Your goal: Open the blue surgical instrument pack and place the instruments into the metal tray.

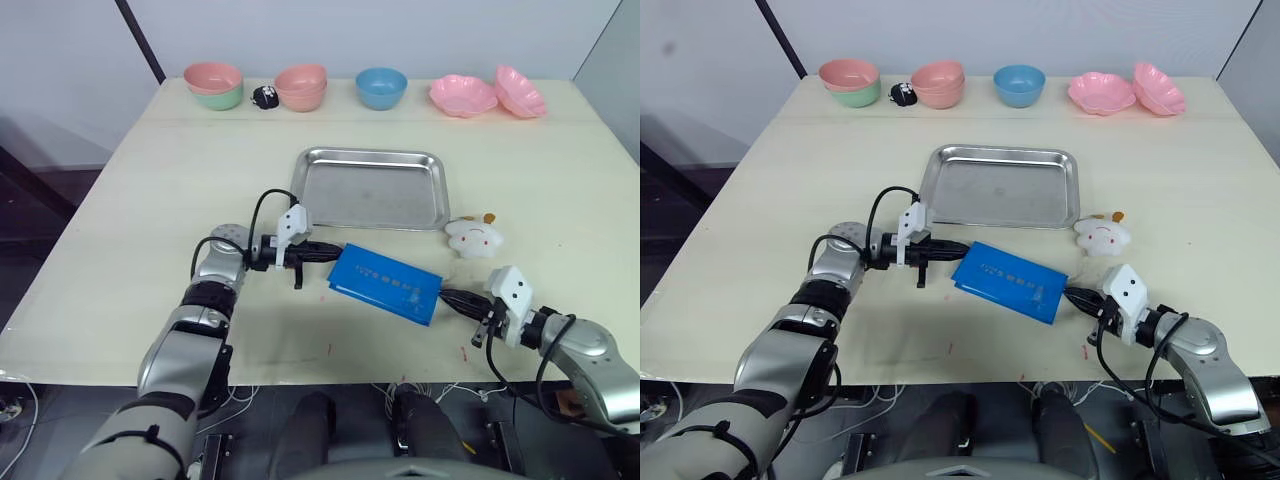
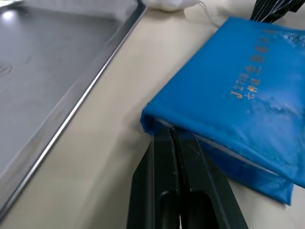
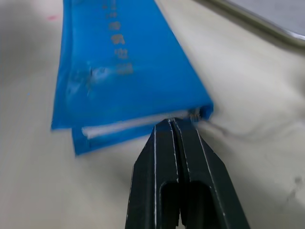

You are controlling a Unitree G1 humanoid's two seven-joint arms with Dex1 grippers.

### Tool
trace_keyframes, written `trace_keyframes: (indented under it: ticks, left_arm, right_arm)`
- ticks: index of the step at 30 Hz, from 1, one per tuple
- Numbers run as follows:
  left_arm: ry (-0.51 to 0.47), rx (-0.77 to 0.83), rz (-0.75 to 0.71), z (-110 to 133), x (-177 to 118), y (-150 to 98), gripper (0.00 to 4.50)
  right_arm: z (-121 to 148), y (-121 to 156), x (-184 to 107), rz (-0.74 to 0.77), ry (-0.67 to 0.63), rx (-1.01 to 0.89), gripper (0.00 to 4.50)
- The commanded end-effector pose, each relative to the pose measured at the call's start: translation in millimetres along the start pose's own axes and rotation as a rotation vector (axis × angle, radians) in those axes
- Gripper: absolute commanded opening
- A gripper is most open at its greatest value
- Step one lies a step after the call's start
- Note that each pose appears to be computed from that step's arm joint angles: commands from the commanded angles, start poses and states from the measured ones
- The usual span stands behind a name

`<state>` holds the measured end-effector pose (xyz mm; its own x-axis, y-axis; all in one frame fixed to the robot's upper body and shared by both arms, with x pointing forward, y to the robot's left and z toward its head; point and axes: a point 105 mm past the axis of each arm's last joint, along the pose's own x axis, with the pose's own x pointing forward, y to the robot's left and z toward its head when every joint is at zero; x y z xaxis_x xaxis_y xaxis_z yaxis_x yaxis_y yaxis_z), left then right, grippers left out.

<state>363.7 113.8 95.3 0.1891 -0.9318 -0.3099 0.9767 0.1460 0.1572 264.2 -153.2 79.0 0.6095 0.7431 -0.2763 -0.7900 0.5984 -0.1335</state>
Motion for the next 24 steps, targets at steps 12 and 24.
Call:
trace_keyframes:
  ticks: [12, 24]
  left_arm:
    - [-0.021, 0.038, -0.095, 7, -6, -16, 0.07]
    - [-0.01, 0.003, -0.09, 0, -18, -39, 0.07]
  right_arm:
    - [14, -5, 21, 0.019, -0.053, -0.036, 0.0]
    - [15, -4, 35, 0.104, -0.066, -0.057, 0.0]
